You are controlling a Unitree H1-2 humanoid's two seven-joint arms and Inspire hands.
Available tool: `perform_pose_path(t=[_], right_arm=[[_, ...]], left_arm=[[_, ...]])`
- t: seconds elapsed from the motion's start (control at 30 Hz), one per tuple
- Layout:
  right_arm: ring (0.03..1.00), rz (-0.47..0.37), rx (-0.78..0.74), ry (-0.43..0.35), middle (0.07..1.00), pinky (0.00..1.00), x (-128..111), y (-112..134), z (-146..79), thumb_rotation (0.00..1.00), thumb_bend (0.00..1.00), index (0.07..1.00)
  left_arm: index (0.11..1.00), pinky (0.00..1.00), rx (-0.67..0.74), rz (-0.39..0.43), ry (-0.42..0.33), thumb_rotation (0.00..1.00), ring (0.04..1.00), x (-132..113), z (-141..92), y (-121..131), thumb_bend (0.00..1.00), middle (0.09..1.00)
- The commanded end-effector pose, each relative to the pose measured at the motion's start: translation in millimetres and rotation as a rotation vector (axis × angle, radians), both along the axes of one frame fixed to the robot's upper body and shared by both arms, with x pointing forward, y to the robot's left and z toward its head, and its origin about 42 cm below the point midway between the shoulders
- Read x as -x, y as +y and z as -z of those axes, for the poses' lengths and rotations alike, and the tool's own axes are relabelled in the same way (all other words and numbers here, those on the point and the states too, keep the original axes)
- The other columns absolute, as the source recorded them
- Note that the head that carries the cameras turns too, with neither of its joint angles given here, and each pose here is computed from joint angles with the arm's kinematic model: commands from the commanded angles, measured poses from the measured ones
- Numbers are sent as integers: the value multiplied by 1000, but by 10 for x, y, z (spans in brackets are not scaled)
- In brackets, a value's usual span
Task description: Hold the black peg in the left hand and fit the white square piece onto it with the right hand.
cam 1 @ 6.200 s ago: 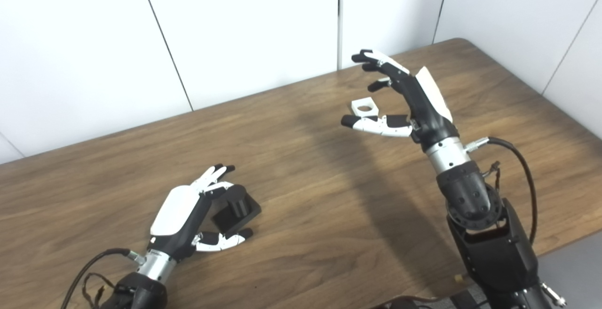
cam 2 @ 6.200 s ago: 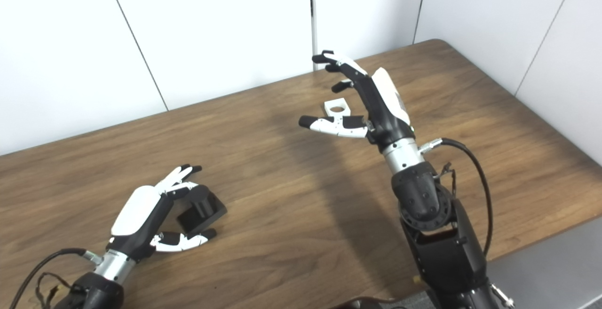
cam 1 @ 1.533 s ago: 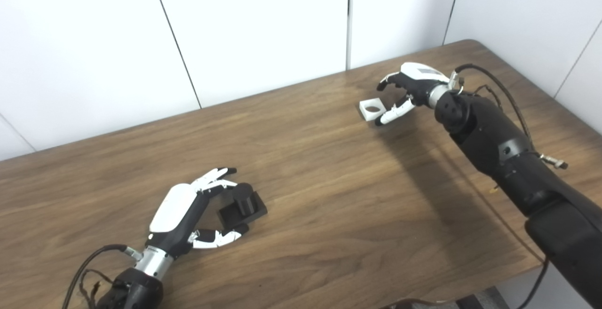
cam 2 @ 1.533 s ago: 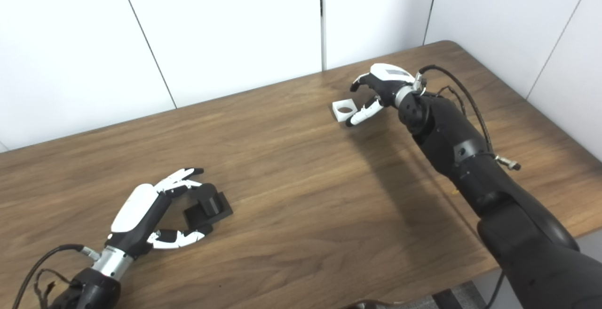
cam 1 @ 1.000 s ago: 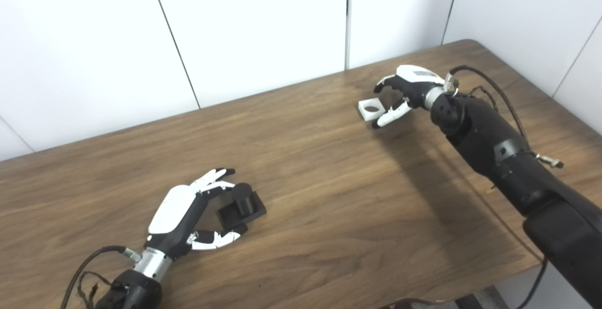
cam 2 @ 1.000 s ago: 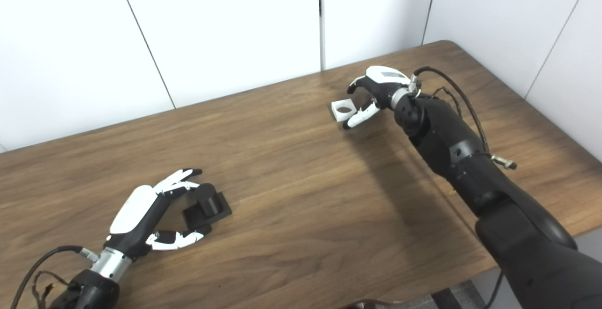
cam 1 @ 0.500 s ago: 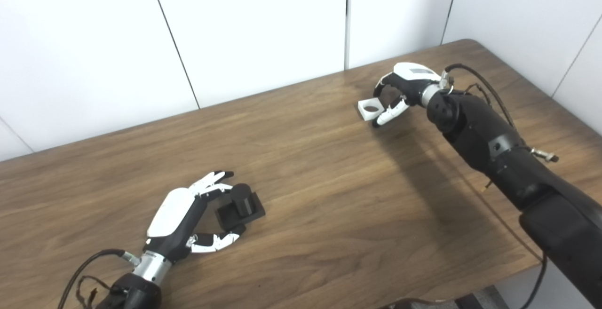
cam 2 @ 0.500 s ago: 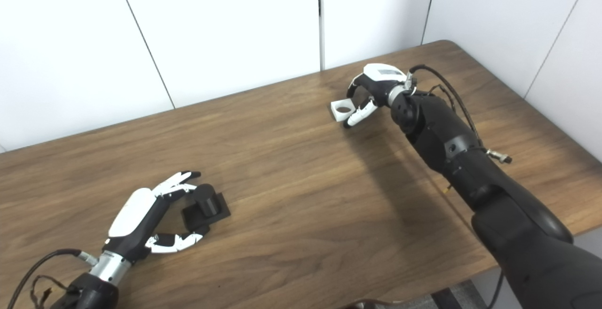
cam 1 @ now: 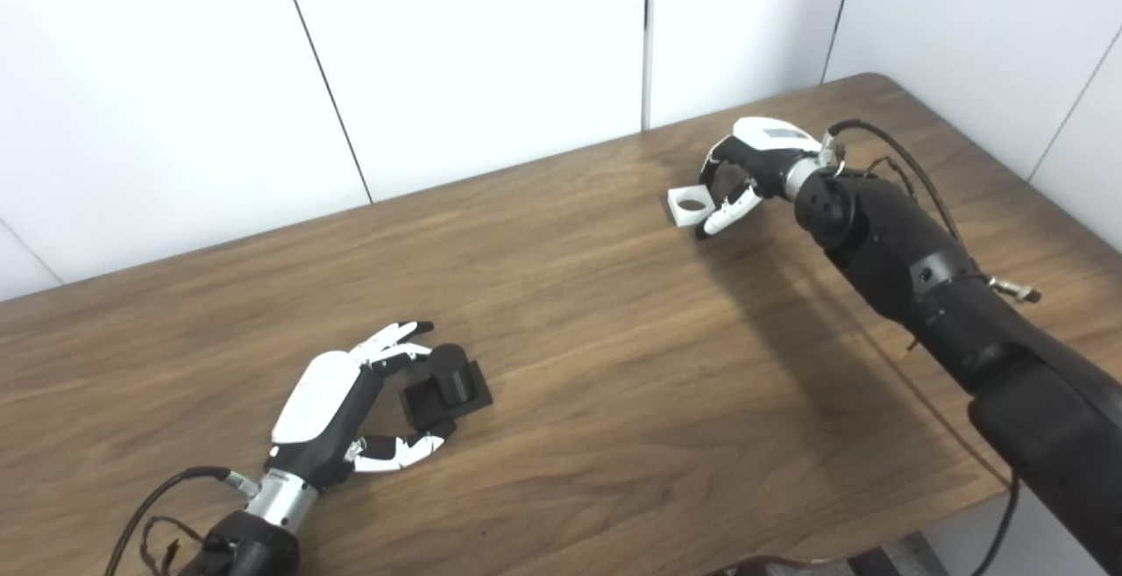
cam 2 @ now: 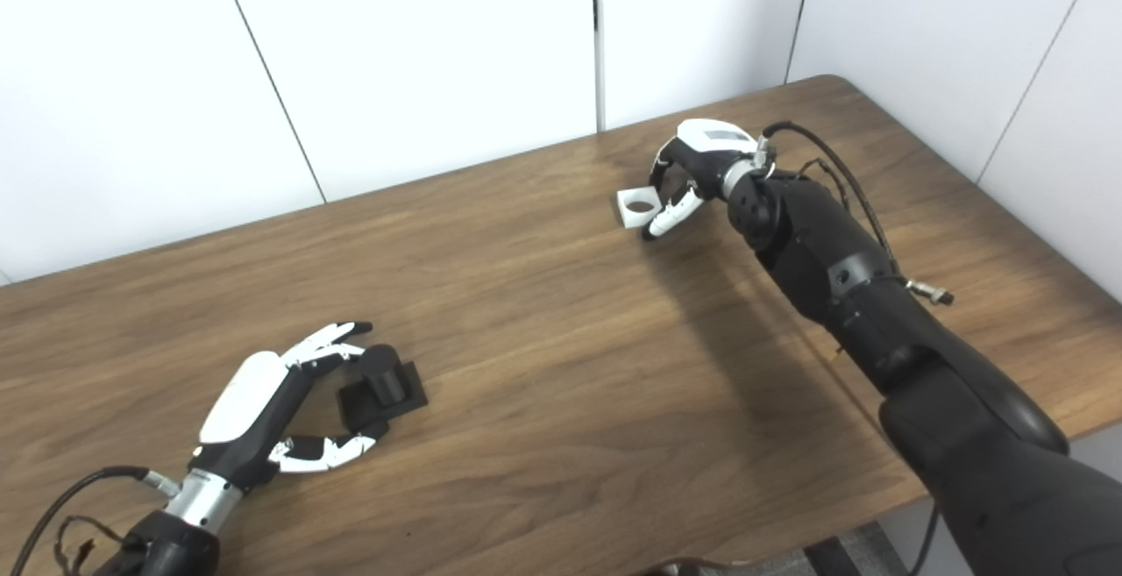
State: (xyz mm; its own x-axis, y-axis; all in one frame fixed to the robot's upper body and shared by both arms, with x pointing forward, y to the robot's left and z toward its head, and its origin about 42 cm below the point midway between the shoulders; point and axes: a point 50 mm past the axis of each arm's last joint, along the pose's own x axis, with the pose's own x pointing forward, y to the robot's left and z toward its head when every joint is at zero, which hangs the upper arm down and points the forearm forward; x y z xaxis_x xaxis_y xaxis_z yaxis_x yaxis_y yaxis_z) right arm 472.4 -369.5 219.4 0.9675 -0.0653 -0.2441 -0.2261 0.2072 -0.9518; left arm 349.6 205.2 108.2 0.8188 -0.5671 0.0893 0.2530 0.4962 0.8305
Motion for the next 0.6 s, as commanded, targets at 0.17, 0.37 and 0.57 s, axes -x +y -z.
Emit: perform_pose_path(t=[0.17,0.37,0.57], right_arm=[[846,-17,0,-21,835,746,-6,-3,-46,153,517,497],[821,-30,-16,-63,804,726,16,-9,-11,141,516,487],[818,-35,-17,-75,800,735,28,-15,22,138,517,484]], left_arm=[[656,884,-67,-50,145,219,928,345,420,154,853,903],[654,882,-65,-51,145,235,928,362,414,139,854,904],[656,887,-63,-55,155,232,932,370,424,124,859,908]])
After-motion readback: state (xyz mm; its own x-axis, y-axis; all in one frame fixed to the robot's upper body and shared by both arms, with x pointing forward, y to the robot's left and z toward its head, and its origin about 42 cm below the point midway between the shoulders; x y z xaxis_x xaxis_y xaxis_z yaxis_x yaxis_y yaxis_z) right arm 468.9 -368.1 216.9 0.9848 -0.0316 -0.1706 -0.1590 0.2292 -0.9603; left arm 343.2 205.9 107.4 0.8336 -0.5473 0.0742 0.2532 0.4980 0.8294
